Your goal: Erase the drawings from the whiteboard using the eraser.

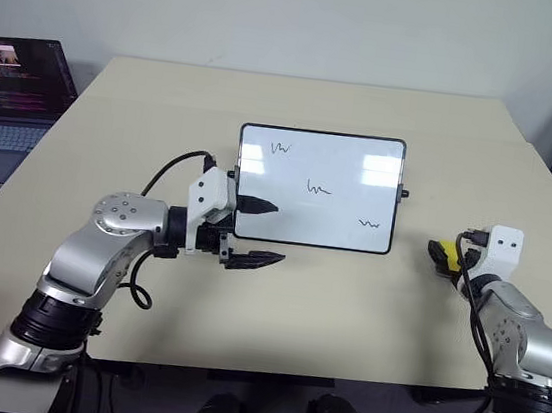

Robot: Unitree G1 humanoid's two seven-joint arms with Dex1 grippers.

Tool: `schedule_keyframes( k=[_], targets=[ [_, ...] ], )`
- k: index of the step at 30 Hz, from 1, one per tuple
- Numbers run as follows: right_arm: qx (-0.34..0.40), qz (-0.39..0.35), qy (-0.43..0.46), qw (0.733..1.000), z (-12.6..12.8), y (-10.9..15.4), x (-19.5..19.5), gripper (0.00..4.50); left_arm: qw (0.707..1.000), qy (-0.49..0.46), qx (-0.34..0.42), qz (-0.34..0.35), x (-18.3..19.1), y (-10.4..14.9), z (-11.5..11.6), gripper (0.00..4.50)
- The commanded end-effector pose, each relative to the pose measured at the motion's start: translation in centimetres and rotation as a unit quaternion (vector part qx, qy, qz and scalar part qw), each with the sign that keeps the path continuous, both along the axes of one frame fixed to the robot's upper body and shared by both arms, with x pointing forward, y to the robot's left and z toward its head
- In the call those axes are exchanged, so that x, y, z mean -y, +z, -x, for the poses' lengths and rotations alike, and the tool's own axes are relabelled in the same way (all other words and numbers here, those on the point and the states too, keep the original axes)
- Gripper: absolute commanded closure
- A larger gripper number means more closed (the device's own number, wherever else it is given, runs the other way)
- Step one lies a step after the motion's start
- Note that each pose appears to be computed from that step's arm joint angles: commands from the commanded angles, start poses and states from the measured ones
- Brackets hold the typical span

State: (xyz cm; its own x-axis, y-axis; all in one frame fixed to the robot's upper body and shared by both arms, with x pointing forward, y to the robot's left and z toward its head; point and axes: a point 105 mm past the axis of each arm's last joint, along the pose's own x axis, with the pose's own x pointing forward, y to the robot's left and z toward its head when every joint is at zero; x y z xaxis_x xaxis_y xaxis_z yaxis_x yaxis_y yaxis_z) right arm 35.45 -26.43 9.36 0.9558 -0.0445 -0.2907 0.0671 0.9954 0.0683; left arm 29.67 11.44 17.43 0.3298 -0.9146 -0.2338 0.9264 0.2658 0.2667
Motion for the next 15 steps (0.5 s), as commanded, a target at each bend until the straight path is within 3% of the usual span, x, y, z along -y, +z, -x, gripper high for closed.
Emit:
schedule_keyframes(
  k=[1,2,5,12,15],
  targets=[
    [0.034,0.002,-0.01,0.999,-0.61,1.73,0.76,0.05,1.0,0.004,0.029,-0.001,-0.32,1.17,0.17,0.0],
    [0.033,0.001,-0.01,0.999,-0.67,1.75,0.87,0.05,1.0,0.005,0.029,-0.002,-0.36,1.17,0.17,0.0],
    [0.03,0.0,-0.013,0.999,-0.75,1.64,1.16,0.67,1.0,0.006,0.028,-0.003,-0.43,1.11,0.19,0.0],
    [0.021,-0.004,-0.014,1.0,-0.56,1.15,1.17,3.21,1.0,0.008,0.026,-0.006,-0.58,0.98,0.22,0.0],
    [0.02,-0.007,-0.009,1.0,-0.45,1.01,0.75,3.34,1.0,0.013,0.022,-0.005,-0.73,0.85,0.25,0.0]
  ],
)
